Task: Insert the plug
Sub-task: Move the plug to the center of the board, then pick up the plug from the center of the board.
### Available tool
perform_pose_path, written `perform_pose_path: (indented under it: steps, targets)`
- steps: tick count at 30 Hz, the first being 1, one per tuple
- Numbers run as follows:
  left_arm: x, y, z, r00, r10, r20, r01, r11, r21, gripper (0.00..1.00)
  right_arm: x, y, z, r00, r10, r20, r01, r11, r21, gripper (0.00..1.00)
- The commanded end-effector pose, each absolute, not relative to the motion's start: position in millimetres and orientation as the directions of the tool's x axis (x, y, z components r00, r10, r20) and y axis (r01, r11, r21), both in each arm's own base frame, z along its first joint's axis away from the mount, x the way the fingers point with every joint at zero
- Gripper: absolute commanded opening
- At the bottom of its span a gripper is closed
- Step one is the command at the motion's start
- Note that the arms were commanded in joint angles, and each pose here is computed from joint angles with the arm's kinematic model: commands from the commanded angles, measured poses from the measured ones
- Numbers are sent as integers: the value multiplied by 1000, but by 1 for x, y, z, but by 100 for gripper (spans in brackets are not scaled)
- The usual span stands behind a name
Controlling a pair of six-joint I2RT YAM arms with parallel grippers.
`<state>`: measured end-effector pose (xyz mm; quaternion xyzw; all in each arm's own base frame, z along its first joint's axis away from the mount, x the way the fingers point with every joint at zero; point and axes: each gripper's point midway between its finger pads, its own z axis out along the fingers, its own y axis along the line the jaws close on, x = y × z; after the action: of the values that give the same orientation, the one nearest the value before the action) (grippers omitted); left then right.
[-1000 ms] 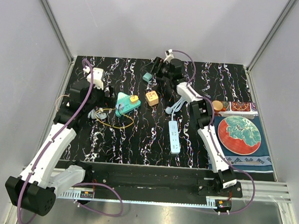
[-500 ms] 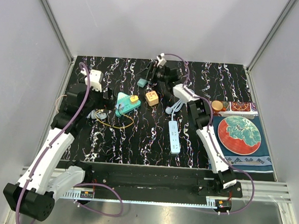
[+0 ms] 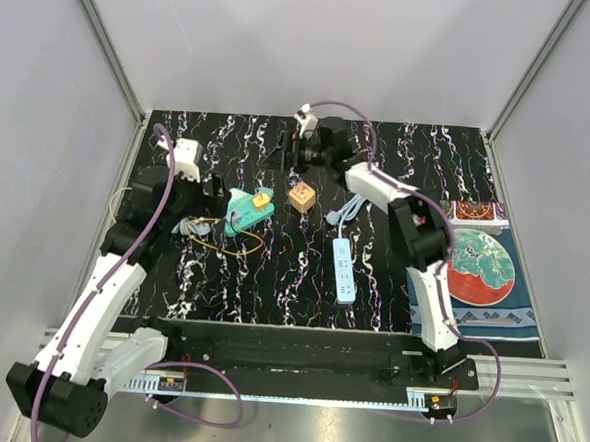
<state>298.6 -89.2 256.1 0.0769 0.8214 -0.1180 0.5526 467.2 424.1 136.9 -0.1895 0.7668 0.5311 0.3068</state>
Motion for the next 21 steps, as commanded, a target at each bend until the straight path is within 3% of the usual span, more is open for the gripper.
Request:
perform_pose_path:
  steps: [1,5,9,18,21]
  targets:
    - [321,-97,265,-396,-42,-917,246,958,-150,99,499,356,207,-570,138,-810,-617,579,533,99]
    - [344,-103,248,-487,-23,-873,232,960,-155,99,491,299,223,-551,196,-811,-506,695,511,99]
    - [367,-111,226,-583,31,-812,246,959,-140,95,466,256,197,-565,180,-805,-402,792,460,99]
    - [438,-137,169,-724,199,-660,280,960,-19,89,407,211,174,-577,174,-798,-302,862,407,98]
    - [453,-156,151,-737,234,-635,298,955,6,81,386,201,163,-603,159,-781,-286,872,398,97]
